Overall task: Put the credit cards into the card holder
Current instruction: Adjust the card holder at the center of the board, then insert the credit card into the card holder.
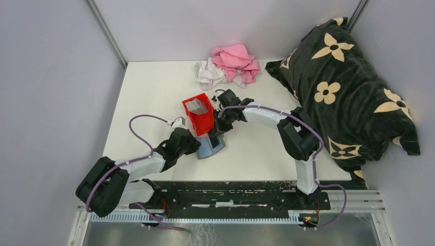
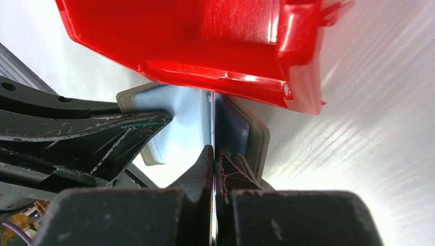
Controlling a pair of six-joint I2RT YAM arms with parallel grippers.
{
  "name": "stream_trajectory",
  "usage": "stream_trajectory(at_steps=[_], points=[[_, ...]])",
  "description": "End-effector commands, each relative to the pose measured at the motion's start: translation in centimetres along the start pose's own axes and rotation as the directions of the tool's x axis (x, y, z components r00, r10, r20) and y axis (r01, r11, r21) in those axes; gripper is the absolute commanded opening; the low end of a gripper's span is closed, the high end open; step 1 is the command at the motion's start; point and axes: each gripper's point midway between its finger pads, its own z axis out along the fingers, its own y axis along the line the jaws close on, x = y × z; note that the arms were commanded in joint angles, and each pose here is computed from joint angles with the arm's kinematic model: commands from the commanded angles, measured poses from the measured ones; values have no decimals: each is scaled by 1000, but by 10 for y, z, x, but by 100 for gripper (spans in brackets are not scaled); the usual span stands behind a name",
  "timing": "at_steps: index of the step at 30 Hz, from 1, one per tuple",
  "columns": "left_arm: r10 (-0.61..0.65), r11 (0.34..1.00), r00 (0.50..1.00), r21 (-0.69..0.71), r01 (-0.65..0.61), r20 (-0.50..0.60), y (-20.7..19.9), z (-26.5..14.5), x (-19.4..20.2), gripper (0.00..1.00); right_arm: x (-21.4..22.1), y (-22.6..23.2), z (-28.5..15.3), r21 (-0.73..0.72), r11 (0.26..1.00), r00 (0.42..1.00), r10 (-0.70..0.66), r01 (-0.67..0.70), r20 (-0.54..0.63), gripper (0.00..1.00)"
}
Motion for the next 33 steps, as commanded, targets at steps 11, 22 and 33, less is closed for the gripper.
stream_trajectory(at_steps=[11, 22, 33], points=[[108, 994, 994, 29, -108, 0, -10, 13, -5, 3, 8, -3, 13, -81, 995, 998, 56, -59, -41, 1], [129, 992, 992, -12, -129, -18, 1, 15, 0, 3, 1, -9, 4, -123, 984, 992, 128, -130, -22, 1], [146, 988, 989, -38, -147, -39, 9, 15, 4, 3, -9, -4, -6, -172, 971, 985, 170, -167, 4, 1]])
